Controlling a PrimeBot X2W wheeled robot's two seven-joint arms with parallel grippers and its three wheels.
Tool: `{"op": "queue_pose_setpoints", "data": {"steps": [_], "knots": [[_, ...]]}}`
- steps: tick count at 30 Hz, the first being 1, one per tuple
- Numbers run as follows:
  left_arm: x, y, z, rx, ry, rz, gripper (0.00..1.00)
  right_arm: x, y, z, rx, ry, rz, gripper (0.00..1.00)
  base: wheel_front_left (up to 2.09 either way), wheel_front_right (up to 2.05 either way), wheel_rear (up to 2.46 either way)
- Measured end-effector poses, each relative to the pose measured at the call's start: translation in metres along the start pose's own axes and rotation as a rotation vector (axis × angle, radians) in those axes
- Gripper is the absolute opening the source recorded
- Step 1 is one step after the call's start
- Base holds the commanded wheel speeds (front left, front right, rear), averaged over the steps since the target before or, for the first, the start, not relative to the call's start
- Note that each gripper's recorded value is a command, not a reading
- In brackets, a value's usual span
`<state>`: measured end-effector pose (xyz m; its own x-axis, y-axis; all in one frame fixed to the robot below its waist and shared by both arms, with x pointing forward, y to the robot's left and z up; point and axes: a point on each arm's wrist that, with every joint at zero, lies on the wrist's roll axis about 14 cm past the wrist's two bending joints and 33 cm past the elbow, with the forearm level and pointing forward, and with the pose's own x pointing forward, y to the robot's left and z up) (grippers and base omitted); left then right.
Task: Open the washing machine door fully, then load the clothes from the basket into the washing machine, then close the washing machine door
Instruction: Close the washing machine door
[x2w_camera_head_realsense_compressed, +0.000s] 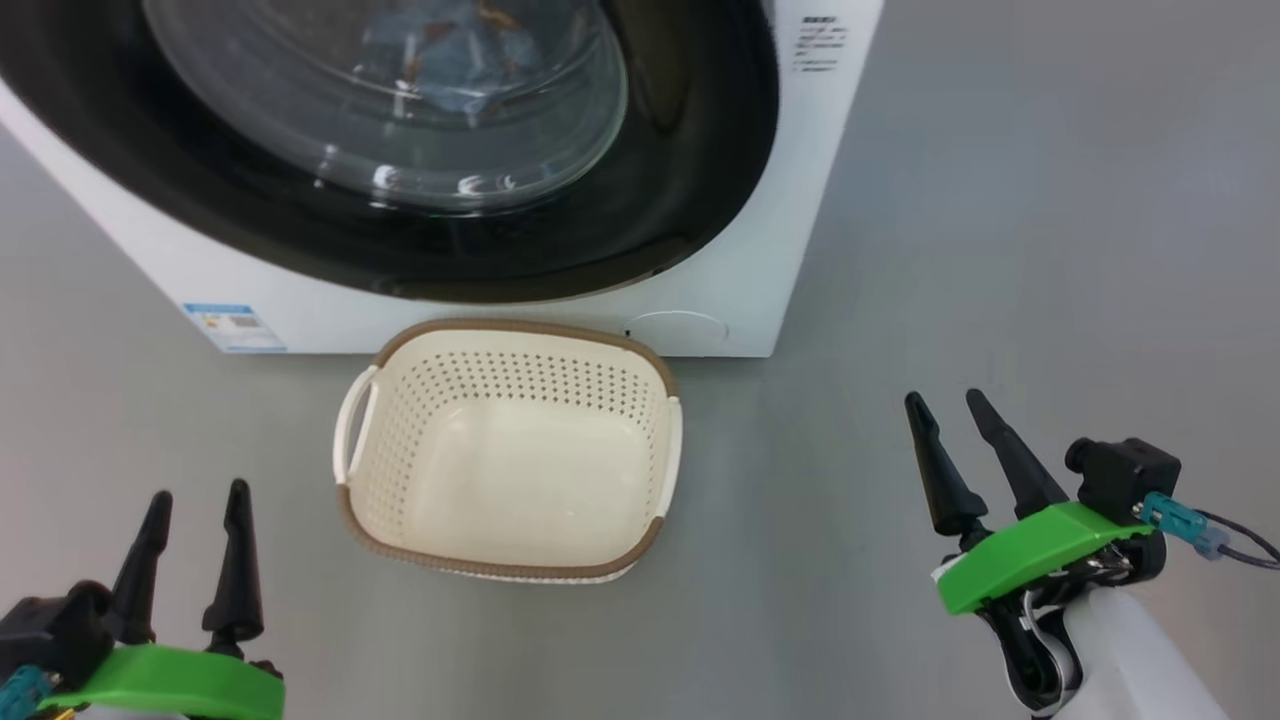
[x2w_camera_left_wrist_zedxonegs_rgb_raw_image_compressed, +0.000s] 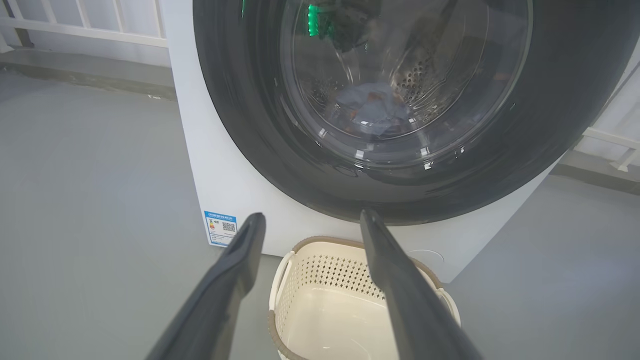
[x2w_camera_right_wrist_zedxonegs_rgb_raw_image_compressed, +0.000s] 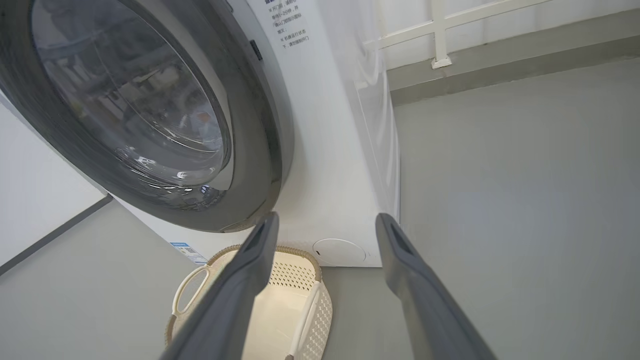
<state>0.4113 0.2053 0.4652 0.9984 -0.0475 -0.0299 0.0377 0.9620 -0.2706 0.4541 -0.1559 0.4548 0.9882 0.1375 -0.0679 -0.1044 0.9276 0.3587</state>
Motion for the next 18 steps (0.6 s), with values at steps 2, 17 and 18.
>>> {"op": "queue_pose_setpoints", "data": {"steps": [2, 17, 18], "knots": [[-0.001, -0.003, -0.002, 0.000, 0.008, -0.010, 1.00, -0.008, -0.009, 0.002, -0.007, -0.002, -0.023, 1.00, 0.00, 0.00, 0.00], [-0.002, -0.018, -0.009, 0.017, 0.028, -0.058, 1.00, -0.056, -0.053, 0.013, -0.028, -0.023, -0.150, 1.00, 0.00, 0.00, 0.00], [-0.002, -0.019, -0.008, 0.021, 0.027, -0.061, 1.00, -0.058, -0.055, 0.014, -0.028, -0.024, -0.157, 1.00, 0.00, 0.00, 0.00]]}}
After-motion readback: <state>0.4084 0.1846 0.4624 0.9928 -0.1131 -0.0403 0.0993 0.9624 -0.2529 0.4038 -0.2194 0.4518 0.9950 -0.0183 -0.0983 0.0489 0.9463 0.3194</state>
